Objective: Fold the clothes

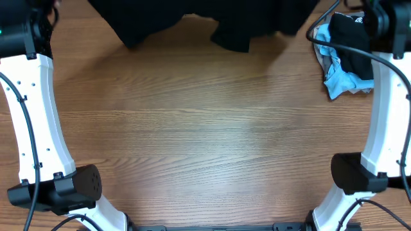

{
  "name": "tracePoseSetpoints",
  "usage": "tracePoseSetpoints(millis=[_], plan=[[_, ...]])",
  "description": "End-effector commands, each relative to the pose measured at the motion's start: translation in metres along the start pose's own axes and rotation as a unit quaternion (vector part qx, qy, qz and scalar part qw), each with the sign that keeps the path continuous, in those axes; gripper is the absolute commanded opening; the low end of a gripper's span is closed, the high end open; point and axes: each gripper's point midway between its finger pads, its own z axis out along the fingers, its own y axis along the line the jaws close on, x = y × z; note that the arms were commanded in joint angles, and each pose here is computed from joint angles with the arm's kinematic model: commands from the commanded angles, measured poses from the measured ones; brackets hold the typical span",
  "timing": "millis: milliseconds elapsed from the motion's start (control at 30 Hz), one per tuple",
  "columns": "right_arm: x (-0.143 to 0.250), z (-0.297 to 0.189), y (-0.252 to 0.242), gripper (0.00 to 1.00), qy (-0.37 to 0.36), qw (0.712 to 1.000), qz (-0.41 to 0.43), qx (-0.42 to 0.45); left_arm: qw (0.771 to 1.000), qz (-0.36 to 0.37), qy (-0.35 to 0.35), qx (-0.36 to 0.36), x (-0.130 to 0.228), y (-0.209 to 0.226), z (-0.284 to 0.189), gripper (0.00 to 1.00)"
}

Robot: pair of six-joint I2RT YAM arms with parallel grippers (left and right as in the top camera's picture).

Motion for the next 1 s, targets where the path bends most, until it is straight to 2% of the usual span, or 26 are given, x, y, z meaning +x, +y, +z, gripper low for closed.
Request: tracePoseSetpoints(millis=[0, 100, 400, 733, 967], plan=[[0.031, 0.017, -0.003, 0.04, 0.055, 0.998, 0.038, -0.004, 0.997, -0.019, 0.076, -0.020, 0.042, 0.019, 0.018, 0.04], [0.055, 0.015, 0.001, 0.04, 0.104, 0.993, 0.058, -0.011, 0.989, -0.031, 0.140, -0.029, 0.074, 0.023, 0.016, 0.04], [0.105, -0.010, 0.015, 0.04, 0.215, 0.972, 0.090, -0.032, 0.968, -0.039, 0.249, -0.019, 0.124, 0.019, -0.006, 0.04], [0.131, -0.066, 0.024, 0.04, 0.291, 0.949, 0.118, -0.035, 0.933, -0.028, 0.359, -0.025, 0.169, 0.020, -0.046, 0.04], [0.132, -0.077, 0.027, 0.04, 0.294, 0.943, 0.153, -0.032, 0.905, -0.014, 0.421, -0.057, 0.192, 0.031, -0.071, 0.04]])
